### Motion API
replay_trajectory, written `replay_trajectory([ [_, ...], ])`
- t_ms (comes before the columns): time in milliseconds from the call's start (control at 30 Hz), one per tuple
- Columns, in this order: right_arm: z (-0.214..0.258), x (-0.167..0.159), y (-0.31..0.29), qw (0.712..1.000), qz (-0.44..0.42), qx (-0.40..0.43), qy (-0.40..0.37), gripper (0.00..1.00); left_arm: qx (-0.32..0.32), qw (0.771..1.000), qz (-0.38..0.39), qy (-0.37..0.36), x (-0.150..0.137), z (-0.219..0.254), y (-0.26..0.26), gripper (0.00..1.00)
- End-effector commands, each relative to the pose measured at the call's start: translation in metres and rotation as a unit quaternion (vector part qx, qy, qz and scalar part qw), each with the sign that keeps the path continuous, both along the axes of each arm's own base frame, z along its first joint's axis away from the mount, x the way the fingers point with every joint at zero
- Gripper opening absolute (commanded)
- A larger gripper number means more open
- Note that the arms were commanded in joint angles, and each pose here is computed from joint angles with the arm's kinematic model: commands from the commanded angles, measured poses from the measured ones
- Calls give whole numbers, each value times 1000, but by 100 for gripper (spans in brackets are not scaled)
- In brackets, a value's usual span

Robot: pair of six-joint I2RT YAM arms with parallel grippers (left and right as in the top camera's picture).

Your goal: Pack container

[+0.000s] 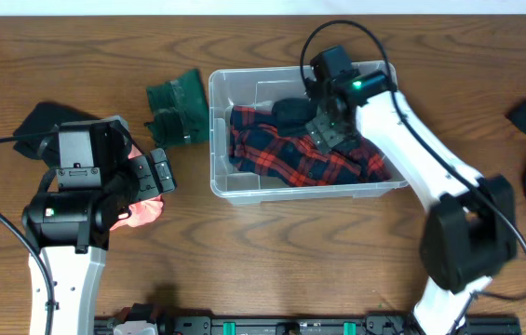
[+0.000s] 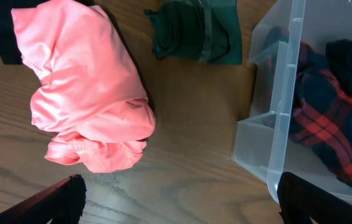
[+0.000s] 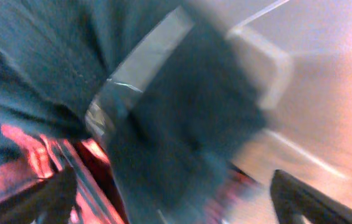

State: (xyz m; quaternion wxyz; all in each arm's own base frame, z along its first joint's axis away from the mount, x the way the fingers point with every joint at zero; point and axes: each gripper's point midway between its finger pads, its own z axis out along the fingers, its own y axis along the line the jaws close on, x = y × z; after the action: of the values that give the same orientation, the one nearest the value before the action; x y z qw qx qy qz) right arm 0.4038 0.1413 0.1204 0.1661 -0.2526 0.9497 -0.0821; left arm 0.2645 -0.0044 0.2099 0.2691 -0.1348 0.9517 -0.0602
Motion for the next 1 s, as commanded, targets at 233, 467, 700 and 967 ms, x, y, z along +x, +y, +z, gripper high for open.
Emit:
replay_trajectory([
  [233,164,10,-170,945,-227,-33,-235,99,-2,1000,-7,-12,3,9,-2,98],
  [467,82,-5,-308,899,-409,-72,-138,99,-2,1000,-7,-12,3,9,-2,98],
  [700,-18,-22,-388,869,-484,-94,-35,99,-2,1000,-7,-11,3,8,-2,98],
  [967,-88,-48,-437,841,-532,-98,21,99,-2,1000,-7,-12,3,9,-2,98],
])
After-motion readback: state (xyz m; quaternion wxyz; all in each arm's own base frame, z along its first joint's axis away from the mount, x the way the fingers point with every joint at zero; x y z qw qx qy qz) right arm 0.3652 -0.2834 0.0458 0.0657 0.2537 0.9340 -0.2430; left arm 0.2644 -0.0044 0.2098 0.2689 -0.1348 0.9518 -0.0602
